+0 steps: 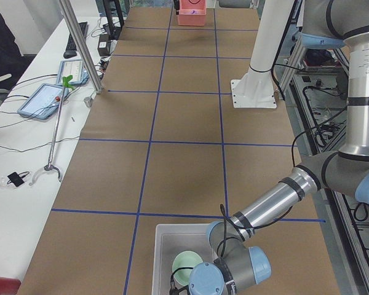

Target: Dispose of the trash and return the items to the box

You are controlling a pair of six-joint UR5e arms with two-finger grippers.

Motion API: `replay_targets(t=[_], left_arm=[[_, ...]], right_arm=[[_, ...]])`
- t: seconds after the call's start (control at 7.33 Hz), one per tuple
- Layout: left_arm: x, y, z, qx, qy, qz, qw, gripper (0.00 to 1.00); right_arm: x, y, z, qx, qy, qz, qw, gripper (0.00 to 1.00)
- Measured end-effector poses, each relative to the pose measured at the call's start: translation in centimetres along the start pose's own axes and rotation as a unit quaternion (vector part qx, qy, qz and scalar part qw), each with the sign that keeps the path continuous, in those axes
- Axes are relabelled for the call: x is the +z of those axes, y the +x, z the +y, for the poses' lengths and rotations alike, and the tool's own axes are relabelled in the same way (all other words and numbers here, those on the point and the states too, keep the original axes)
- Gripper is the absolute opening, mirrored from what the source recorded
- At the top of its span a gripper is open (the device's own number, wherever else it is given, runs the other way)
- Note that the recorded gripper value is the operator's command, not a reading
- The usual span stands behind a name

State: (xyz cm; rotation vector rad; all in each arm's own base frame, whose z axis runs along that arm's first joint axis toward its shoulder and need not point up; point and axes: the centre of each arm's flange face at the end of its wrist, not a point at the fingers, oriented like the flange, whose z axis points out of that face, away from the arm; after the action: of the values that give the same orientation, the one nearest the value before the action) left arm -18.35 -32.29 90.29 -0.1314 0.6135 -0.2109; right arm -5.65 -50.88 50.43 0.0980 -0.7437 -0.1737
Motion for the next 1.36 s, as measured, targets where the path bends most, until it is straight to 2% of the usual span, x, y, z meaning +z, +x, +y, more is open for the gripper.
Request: replay_targets(t=[0.41,0.82,0.95,1.09,1.23,1.36], left_arm=[[-1.9,0.7,-1.8,0.010,0.020,-0.002,0.9997,0.99],[-9.2,3.8,-4.9,0.035,0.090,-0.005,0.9954,0.99],[-11.7,5.5,-5.9,0.031,0.118,0.007,0.9925,0.99],[-14.4,8.9,-7.2,0.029,0.145,0.041,0.9881,0.99],[-16.3,13.5,-8.6,0.052,0.157,0.071,0.9837,0.99],[-17.4,18.3,-9.5,0.083,0.157,0.087,0.9802,0.99]], right_arm=[[-0.4,-0.4,-0.1,-0.003,0.004,-0.001,1.0000,1.00],[-0.4,0.8,0.4,0.005,0.004,0.003,1.0000,1.00],[-0.4,1.6,1.0,0.013,0.002,0.006,0.9999,1.00],[-0.3,2.6,1.7,0.024,0.000,0.007,0.9997,1.00],[-0.2,3.5,2.4,0.034,-0.002,0.009,0.9994,1.00],[0.0,4.5,3.1,0.045,-0.005,0.010,0.9989,1.00]])
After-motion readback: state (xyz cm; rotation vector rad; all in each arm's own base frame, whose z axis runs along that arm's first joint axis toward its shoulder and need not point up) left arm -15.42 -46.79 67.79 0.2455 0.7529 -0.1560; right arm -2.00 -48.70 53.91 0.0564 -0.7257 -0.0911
